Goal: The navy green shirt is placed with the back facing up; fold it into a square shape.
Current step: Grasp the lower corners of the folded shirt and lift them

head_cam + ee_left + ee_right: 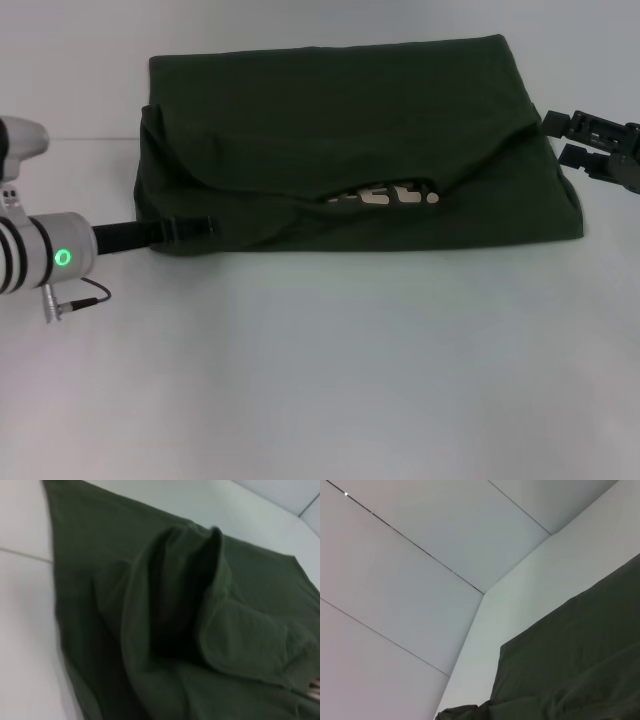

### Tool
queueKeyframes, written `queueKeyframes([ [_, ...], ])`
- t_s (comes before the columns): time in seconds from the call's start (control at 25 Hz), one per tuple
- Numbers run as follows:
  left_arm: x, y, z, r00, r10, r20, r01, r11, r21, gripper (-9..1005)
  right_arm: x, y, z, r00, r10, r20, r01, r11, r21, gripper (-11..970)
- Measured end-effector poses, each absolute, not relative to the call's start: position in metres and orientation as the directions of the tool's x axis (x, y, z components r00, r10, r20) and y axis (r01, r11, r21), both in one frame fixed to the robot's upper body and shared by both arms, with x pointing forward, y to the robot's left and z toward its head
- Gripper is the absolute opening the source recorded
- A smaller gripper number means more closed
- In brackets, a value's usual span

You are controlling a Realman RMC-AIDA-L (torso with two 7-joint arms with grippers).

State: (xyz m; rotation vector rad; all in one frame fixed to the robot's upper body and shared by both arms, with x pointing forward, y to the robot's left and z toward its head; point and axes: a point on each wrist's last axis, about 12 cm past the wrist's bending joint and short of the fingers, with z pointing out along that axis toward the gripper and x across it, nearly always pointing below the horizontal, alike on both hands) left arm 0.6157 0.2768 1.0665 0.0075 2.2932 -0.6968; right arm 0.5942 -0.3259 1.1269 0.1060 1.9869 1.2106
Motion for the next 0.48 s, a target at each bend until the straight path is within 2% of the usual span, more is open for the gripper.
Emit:
queueKeyframes([
  [0.2,0.6149,0.2733,1.0658,-0.749,-0.179,-0.638,0.209,0.849,-0.485,865,0.5930,-0.3282,1.1269,-0.681,0.453,-0.576,-0.307,0.537,0.786,915],
  [0.44,0.6152,0.2819,1.0708,-0.745,-0.199,-0.637,0.187,0.855,-0.485,770,0.5920,-0.3314,1.1291,-0.672,0.470,-0.572,-0.309,0.524,0.794,914],
  [0.48,0.6154,0.2822,1.0712,-0.746,-0.193,-0.638,0.188,0.857,-0.480,721,0.5920,-0.3318,1.1295,-0.671,0.472,-0.572,-0.310,0.522,0.795,913],
])
